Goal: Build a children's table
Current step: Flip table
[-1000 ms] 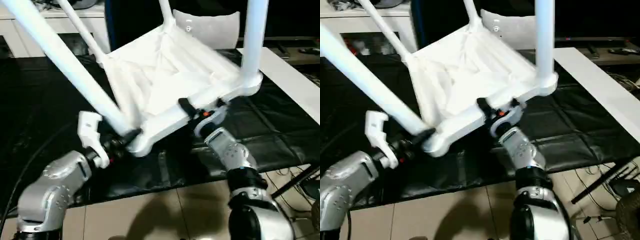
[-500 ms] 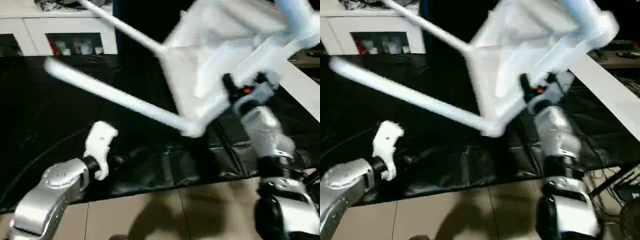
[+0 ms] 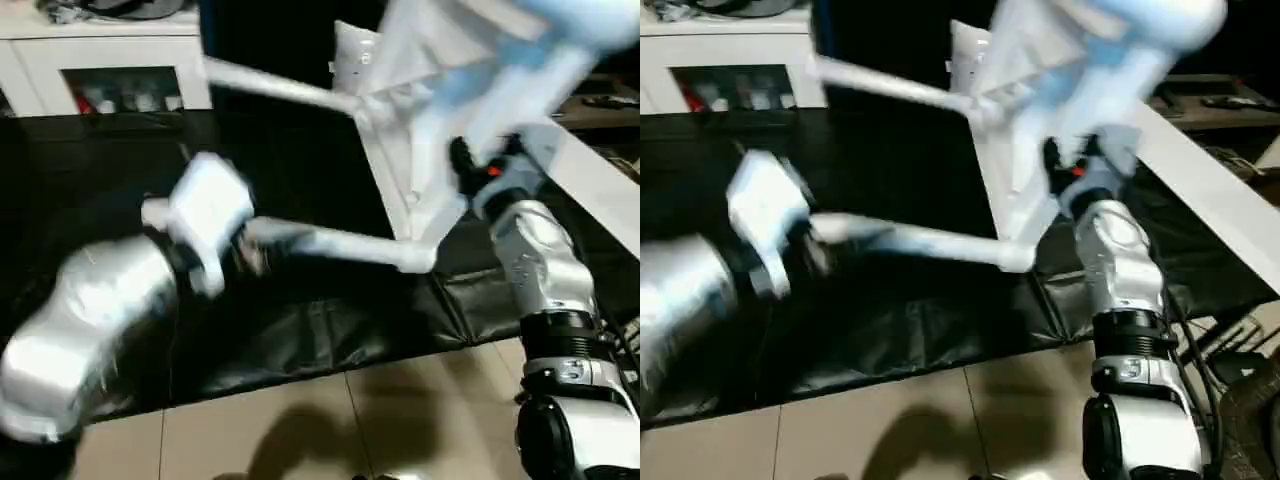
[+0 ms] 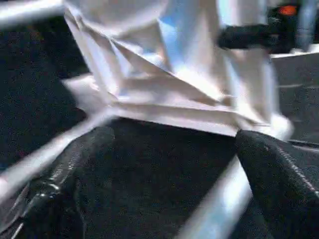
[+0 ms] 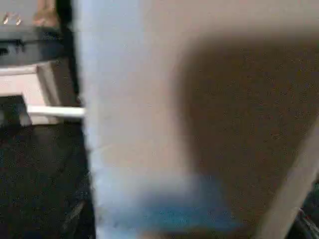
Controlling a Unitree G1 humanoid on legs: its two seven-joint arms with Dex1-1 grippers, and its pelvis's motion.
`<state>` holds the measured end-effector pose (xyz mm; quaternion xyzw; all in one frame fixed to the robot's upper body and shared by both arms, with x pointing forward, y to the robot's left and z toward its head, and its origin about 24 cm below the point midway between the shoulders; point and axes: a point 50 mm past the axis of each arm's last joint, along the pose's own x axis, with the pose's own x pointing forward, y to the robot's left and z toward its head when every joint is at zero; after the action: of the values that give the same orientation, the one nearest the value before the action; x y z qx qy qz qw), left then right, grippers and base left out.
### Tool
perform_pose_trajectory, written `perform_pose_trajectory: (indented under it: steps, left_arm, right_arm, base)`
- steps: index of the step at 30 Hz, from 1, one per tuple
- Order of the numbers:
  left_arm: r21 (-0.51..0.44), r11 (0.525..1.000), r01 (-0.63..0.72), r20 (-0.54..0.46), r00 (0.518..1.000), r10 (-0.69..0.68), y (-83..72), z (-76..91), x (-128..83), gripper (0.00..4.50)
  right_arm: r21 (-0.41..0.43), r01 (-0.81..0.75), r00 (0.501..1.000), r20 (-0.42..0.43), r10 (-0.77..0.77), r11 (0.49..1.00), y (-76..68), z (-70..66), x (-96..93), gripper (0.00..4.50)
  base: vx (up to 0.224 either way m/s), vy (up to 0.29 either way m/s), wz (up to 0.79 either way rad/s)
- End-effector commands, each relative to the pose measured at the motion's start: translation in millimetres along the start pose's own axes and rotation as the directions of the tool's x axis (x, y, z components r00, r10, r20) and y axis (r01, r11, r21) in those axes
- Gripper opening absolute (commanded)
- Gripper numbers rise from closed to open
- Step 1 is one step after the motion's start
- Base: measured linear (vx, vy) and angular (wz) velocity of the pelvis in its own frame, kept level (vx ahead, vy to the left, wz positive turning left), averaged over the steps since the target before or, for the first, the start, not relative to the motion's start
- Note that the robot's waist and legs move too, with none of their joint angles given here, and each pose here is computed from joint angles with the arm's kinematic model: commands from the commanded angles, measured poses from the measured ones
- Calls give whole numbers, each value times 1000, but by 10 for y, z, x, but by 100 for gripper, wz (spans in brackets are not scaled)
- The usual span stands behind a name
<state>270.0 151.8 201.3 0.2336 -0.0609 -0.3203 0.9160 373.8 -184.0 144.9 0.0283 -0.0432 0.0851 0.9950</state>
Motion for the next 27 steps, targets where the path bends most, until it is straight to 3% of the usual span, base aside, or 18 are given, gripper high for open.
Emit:
perform_pose_trajectory:
  steps: [1, 6, 8, 12, 13, 15, 16, 18, 23, 24, 27]
  left_arm:
    - [83, 996, -46, -17, 999, 48, 62, 21, 42, 450]
    - [129, 989, -69, -12, 997, 71, 47, 35, 125, 450]
    - [122, 990, -78, 16, 997, 76, 16, 41, 176, 450]
    - [147, 978, -146, 26, 989, 144, 23, 18, 208, 450]
    - [143, 977, -158, 36, 987, 154, 11, -12, 225, 450]
    - [143, 972, -184, 44, 983, 179, 10, -45, 242, 450]
    - [201, 954, -221, 114, 973, 201, -6, -76, 287, 450]
    - [173, 963, -206, 109, 976, 190, -81, -190, 325, 450]
    - [161, 973, -163, 73, 985, 153, -177, -315, 348, 450]
    - [204, 956, -208, 91, 977, 193, -166, -329, 345, 450]
    - [192, 954, -229, 125, 970, 208, -147, -301, 334, 450]
  right_arm:
    - [-54, 2, 999, 37, 0, 999, 18, 155, 29, 192]
    - [-56, 10, 1000, -17, -11, 998, 133, 77, 47, 192]
    - [-81, -6, 997, -74, 0, 997, 199, -41, 34, 246]
    - [-104, -10, 992, -123, -3, 995, 239, -172, 12, 270]
    - [-126, 0, 991, -132, -17, 992, 246, -232, 8, 294]
    - [-155, 12, 989, -141, -34, 988, 243, -289, 4, 294]
    - [-181, 41, 986, -150, -69, 983, 221, -391, 5, 294]
    - [-176, 48, 984, -161, -77, 983, 224, -454, 7, 294]
    - [-183, 50, 981, -174, -83, 982, 237, -495, 12, 294]
    - [-147, 58, 981, -174, -84, 987, 245, -518, 15, 278]
    - [-124, 58, 982, -173, -79, 991, 254, -528, 18, 256]
  base:
    - [0, 0, 0]
    - [0, 0, 0]
    - [0, 0, 0]
    - [0, 0, 0]
    - [0, 0, 0]
    - [0, 0, 0]
    - [0, 0, 0]
    - [0, 0, 0]
    - [0, 0, 0]
    - [0, 0, 0]
    - [0, 0, 0]
